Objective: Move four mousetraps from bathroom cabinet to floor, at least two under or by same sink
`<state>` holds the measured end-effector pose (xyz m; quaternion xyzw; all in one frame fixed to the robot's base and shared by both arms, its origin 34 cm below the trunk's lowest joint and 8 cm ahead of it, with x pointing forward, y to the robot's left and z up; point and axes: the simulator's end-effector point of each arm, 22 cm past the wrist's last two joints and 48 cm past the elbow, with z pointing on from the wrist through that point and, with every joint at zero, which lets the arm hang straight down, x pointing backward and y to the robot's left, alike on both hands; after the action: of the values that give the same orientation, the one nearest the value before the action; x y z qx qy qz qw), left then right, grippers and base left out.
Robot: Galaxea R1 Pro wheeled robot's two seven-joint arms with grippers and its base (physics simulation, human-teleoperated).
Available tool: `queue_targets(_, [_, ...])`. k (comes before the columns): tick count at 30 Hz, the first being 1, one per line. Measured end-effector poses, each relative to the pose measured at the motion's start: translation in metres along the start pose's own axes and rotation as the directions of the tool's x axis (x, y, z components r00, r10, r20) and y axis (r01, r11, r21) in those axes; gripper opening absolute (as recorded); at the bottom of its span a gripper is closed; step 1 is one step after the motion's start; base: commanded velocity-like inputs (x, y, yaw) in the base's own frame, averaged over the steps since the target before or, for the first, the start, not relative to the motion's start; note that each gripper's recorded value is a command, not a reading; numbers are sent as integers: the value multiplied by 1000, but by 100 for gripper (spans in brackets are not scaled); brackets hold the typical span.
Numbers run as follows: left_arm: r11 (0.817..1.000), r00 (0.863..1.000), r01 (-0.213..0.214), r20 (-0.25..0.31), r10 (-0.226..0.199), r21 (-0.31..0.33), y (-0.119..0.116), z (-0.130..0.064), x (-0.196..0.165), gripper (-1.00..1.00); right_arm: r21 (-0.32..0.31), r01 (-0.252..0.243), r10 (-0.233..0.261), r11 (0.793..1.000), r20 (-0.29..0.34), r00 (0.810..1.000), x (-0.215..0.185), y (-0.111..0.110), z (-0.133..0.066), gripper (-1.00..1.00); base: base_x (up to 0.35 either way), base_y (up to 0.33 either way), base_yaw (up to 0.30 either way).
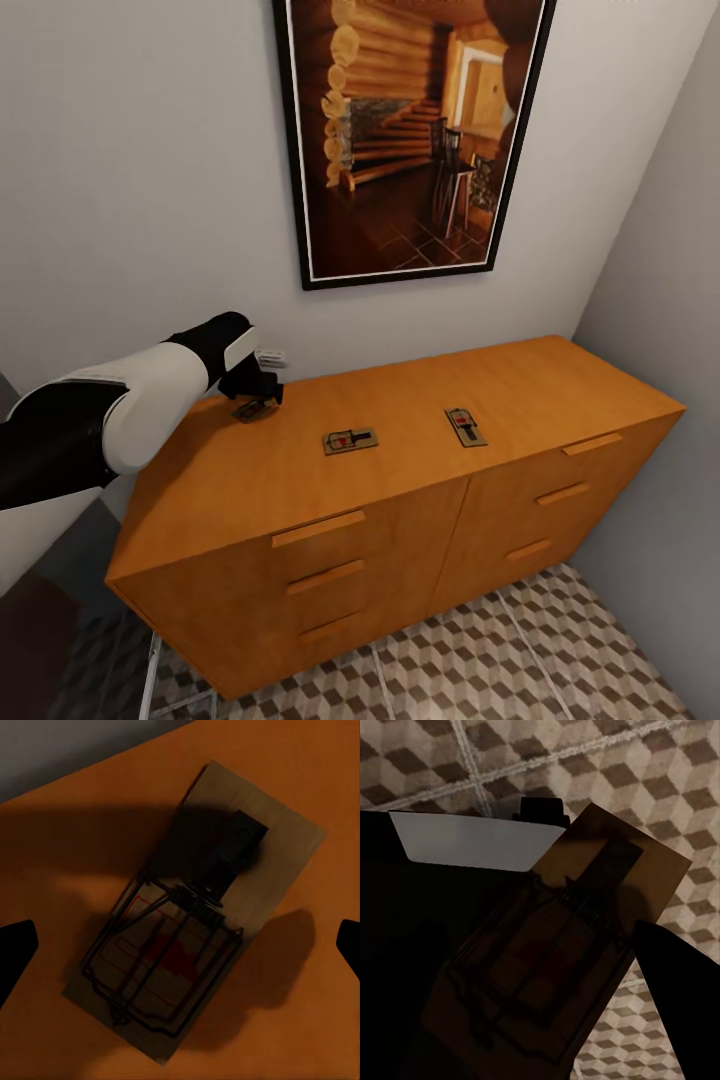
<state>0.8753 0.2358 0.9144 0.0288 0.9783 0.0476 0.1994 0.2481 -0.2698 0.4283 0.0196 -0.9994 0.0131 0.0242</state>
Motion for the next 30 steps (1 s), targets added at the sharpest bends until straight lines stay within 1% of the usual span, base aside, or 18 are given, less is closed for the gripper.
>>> queue_targets(30, [1000,1000,0,-5,0,0,0,2,2,100,0,0,0,1000,0,1000,0,0,0,-100,0,0,0])
